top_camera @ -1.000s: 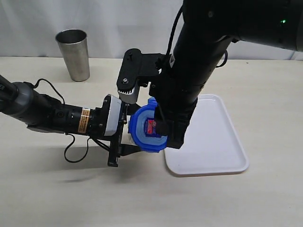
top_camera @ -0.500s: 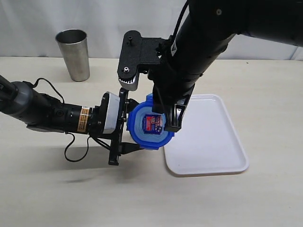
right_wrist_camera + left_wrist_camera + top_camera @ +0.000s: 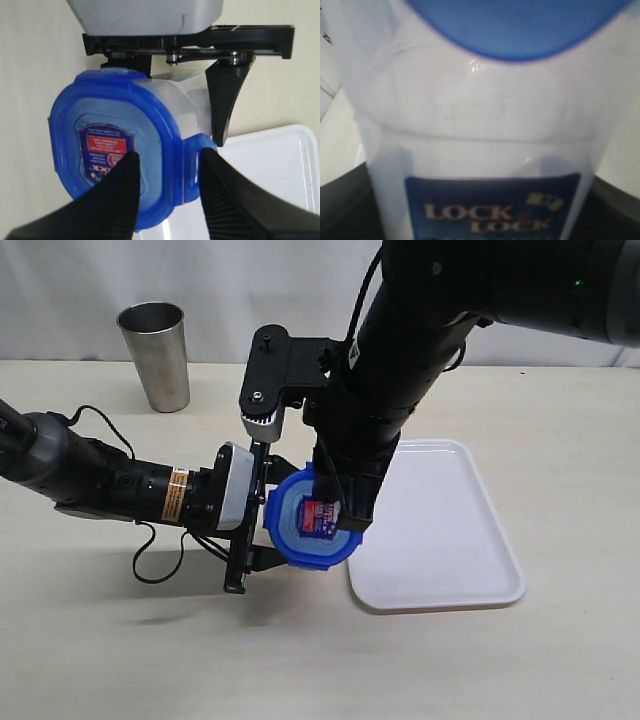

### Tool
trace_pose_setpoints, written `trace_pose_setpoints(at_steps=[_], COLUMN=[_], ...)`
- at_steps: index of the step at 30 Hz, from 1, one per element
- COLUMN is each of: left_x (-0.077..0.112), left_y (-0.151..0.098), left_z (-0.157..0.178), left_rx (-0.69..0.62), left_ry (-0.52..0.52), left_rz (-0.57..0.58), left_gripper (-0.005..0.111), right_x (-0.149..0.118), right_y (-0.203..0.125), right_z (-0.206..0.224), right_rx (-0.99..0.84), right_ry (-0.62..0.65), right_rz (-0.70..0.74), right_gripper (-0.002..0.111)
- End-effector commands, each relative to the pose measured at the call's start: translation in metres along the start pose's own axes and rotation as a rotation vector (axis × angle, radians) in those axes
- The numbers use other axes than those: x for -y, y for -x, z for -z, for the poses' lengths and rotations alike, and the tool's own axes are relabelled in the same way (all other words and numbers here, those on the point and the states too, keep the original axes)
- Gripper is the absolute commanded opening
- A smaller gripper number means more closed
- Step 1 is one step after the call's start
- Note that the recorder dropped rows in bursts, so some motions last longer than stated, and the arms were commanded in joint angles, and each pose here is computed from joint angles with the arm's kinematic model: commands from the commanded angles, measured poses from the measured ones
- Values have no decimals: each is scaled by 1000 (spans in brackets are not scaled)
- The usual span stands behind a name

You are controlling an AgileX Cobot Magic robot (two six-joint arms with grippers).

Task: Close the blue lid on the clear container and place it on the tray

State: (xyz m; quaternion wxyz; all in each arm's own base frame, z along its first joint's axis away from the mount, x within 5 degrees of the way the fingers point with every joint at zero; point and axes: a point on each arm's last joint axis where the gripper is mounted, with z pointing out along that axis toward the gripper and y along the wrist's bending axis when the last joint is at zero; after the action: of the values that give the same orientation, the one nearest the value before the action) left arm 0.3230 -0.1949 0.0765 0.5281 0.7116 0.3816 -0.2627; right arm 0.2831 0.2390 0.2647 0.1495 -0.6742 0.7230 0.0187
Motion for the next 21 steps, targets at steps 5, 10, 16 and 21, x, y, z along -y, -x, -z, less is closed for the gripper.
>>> trace_pose_setpoints(at_steps=[5,10,16,21], left_x=[-6,-6,-6,-6], left_y=[12,12,12,12], left_z=[-1,-1,-1,-1], left_rx=[85,86,86,86], left_ry=[44,43,37,37], left_rz=[70,87,89,93], left_gripper=[0,0,0,0], right_x=[-7,-6,-8,-6], right_y=[-2,-2,-6,-6], right_z=[-38,-39,-52,-54], right_rx=[-55,-52,-107,-109], right_ry=[132,127,180,166], right_rz=[-57,-76,-104,-98], right_gripper=[35,32,32,32])
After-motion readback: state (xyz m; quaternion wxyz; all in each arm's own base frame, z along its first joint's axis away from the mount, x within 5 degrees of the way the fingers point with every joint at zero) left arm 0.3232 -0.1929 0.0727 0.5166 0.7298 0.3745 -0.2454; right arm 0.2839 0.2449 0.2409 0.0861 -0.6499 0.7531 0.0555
